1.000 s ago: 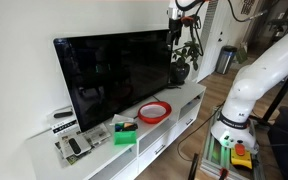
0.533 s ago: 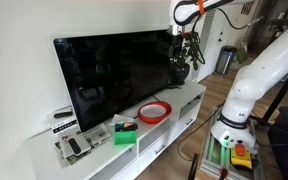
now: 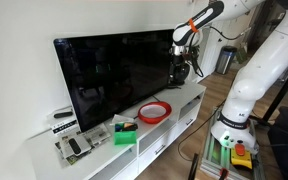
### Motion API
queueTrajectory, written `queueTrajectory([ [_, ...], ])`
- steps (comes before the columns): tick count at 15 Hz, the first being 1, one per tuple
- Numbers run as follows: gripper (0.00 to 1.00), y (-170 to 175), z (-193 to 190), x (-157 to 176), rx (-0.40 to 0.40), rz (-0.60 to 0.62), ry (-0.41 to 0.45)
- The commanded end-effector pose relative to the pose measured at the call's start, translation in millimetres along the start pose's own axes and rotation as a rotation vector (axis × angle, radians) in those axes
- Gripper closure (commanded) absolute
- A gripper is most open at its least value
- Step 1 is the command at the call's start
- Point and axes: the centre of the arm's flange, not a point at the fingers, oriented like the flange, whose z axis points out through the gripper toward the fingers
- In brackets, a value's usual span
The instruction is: Move the red hat to the right
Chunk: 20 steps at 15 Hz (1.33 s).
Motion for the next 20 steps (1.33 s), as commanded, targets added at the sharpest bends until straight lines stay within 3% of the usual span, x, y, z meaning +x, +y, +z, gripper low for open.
queueTrajectory([
  [1, 0.0, 38.0, 47.5, 16.1, 0.119, -0.012, -0.013],
  [6, 0.0, 76.5, 101.0, 32.5, 0.218, 0.057, 0.023],
  [7, 0.0, 82.3, 113.6, 38.7, 0.226, 0.075, -0.011],
  [8, 0.0, 62.3, 89.9, 12.5, 0.198, 0.062, 0.01],
  [15, 0.0, 78.9, 120.9, 34.6, 0.205, 0.092, -0.031],
  [20, 0.0, 109.0, 151.6, 63.0, 0.305, 0.151, -0.017],
])
